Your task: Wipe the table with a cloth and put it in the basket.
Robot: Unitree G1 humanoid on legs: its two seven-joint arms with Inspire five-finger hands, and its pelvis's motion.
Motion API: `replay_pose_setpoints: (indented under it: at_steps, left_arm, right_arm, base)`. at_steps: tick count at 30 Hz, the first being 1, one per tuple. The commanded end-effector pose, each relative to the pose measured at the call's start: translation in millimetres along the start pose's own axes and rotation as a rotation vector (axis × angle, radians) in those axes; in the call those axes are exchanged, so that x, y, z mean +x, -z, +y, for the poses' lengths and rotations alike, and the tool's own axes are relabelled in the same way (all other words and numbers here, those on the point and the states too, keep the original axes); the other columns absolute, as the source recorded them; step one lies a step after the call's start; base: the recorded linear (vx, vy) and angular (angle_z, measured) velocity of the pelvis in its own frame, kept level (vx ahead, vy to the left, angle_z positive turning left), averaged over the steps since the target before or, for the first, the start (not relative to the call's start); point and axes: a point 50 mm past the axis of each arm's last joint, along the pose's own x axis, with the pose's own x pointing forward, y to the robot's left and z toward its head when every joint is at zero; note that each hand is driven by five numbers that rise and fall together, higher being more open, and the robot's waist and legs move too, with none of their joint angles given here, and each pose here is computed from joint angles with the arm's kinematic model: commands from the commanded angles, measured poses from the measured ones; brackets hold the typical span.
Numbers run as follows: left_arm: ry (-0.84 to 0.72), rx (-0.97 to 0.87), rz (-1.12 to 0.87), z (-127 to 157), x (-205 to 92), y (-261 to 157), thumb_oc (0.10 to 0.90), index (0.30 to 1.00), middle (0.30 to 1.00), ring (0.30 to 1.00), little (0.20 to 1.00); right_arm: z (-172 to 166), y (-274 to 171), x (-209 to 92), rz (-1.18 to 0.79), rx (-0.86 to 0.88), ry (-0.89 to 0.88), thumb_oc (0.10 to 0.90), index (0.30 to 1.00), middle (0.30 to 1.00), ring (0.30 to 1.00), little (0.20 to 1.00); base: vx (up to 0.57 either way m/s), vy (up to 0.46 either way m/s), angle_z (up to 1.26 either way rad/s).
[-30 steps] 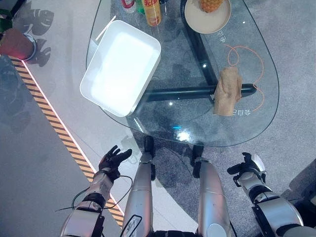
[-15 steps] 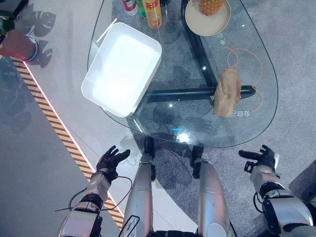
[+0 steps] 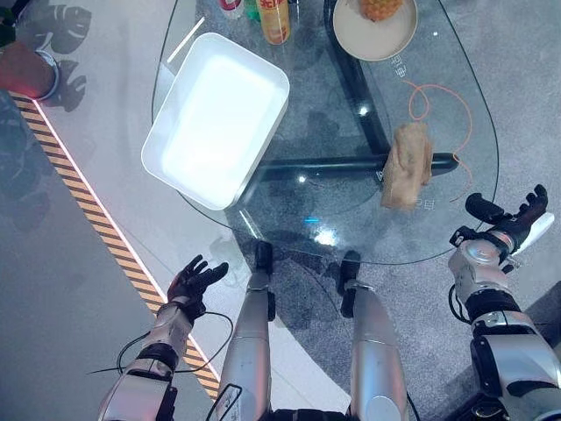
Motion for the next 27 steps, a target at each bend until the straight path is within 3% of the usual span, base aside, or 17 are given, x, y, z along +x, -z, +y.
replay_pose_setpoints:
  at_steps: [1,10,15,27]
  left_arm:
    - [-0.075,0.002,-0.037,26,-5,-6,0.800,0.900,0.900,0.900,0.900]
    - [-0.068,-0.003,-0.030,25,-3,-9,0.800,0.900,0.900,0.900,0.900]
    - [-0.059,-0.003,-0.019,22,-3,-5,0.800,0.900,0.900,0.900,0.900]
    - [-0.037,0.007,-0.004,10,-3,4,0.800,0.900,0.900,0.900,0.900]
  right_arm:
    - [-29,-47,20,-0.252,0.053,0.131,0.800,0.900,0.900,0.900,0.900]
    - [-19,-79,17,-0.355,0.149,0.134,0.800,0.900,0.900,0.900,0.900]
    - [5,-103,5,-0.452,0.148,0.016,0.800,0.900,0.900,0.900,0.900]
    - [49,-113,-34,-0.563,0.025,-0.233,0.800,0.900,0.900,0.900,0.900]
  base:
    - [0.00,0.000,0.00]
    - [0.00,0.000,0.00]
    - [0.01,0.005,0.00]
    - [0.00,0.001,0.00]
